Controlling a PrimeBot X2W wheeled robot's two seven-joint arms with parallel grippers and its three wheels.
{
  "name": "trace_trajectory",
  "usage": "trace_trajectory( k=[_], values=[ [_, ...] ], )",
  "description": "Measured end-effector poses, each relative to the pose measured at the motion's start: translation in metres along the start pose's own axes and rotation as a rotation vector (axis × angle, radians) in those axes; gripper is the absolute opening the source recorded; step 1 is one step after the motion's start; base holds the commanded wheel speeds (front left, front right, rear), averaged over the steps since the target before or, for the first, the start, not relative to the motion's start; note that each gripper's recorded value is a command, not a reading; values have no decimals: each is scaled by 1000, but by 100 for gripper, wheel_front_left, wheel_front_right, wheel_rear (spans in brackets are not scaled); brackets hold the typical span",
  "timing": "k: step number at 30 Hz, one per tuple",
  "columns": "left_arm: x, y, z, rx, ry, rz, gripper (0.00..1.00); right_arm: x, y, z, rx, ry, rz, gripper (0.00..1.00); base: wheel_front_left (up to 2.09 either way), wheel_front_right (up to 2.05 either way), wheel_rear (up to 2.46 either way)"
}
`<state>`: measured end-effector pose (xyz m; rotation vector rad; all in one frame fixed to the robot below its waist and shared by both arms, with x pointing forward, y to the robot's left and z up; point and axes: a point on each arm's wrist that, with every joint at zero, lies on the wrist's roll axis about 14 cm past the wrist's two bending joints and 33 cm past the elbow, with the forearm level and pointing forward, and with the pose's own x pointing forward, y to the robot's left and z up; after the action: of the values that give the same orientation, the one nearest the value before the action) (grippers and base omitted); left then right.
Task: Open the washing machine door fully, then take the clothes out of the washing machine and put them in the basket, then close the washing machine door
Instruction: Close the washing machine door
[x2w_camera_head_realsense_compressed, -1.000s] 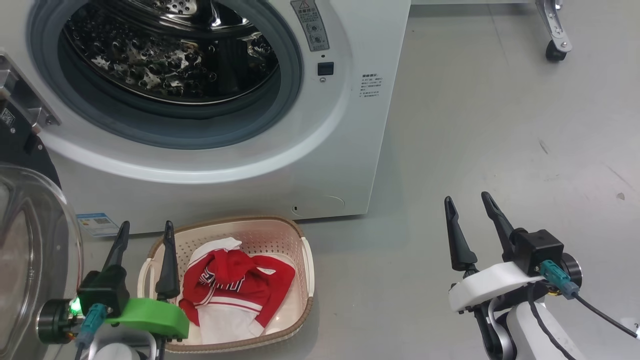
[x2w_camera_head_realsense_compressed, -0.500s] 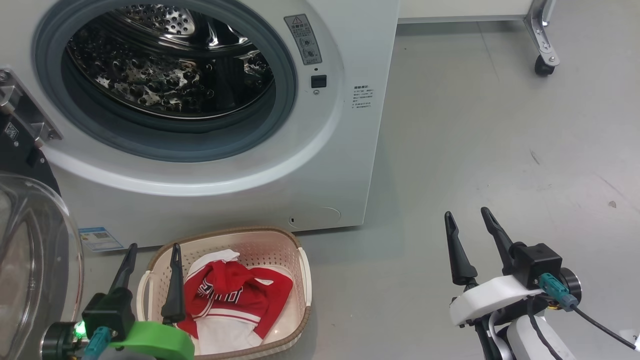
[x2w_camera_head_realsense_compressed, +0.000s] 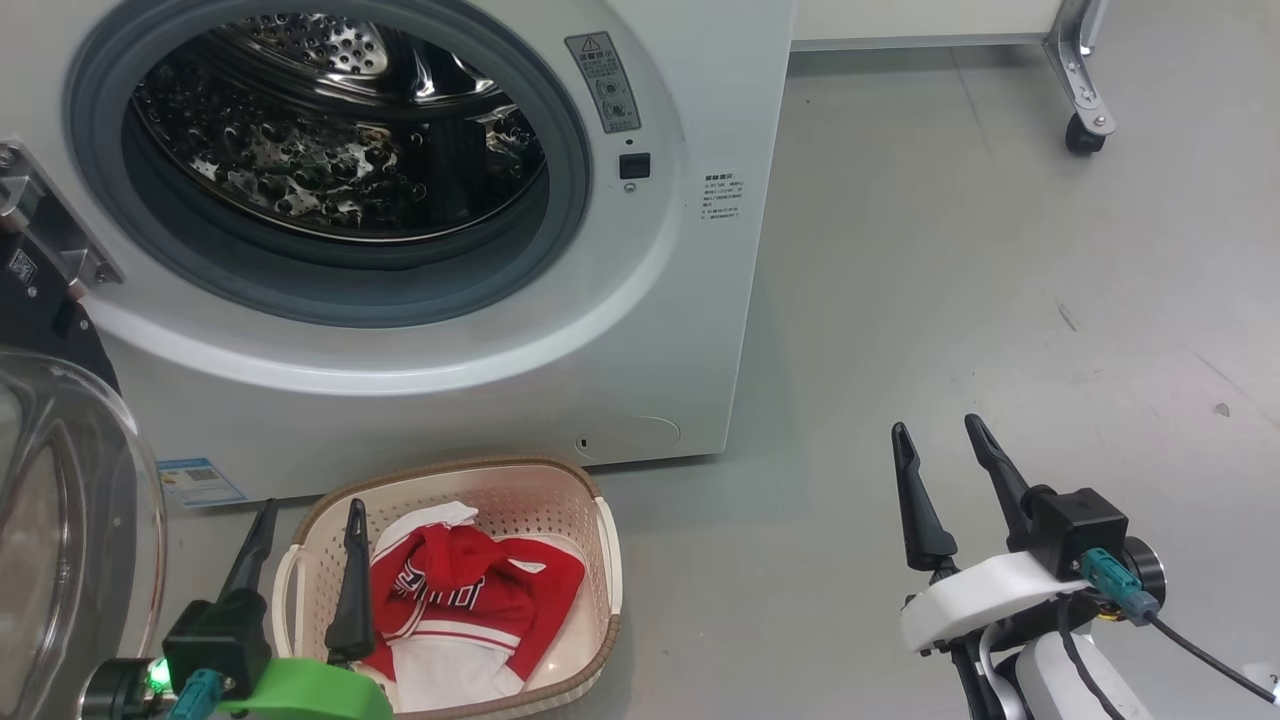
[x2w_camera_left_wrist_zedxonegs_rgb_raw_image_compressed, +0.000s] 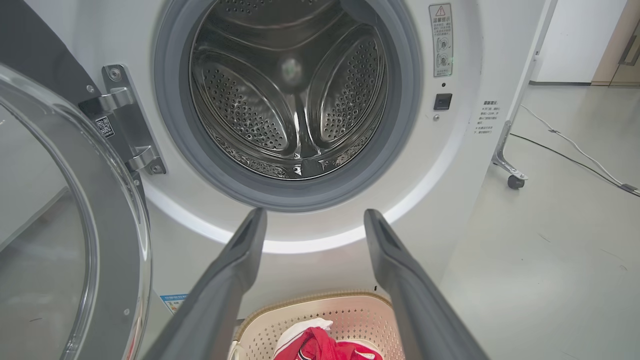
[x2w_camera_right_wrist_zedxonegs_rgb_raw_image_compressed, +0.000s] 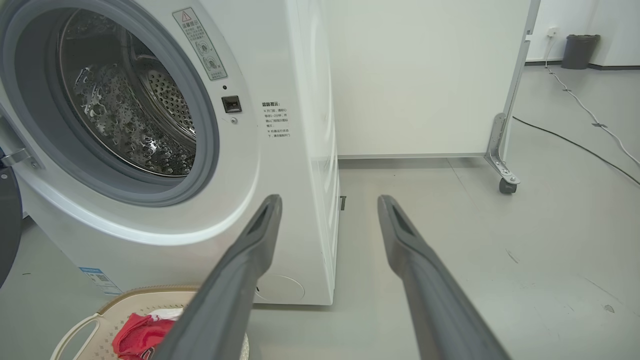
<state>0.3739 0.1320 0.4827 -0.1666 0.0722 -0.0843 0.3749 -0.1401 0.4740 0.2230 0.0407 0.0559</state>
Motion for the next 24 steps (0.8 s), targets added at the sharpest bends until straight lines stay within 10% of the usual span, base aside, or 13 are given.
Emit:
trace_trajectory(
  k=[24],
  values=[
    [-6,-2,9,20,1,-1,100,1,0,2,1,-8,-1,100,-21,23,-2]
  ],
)
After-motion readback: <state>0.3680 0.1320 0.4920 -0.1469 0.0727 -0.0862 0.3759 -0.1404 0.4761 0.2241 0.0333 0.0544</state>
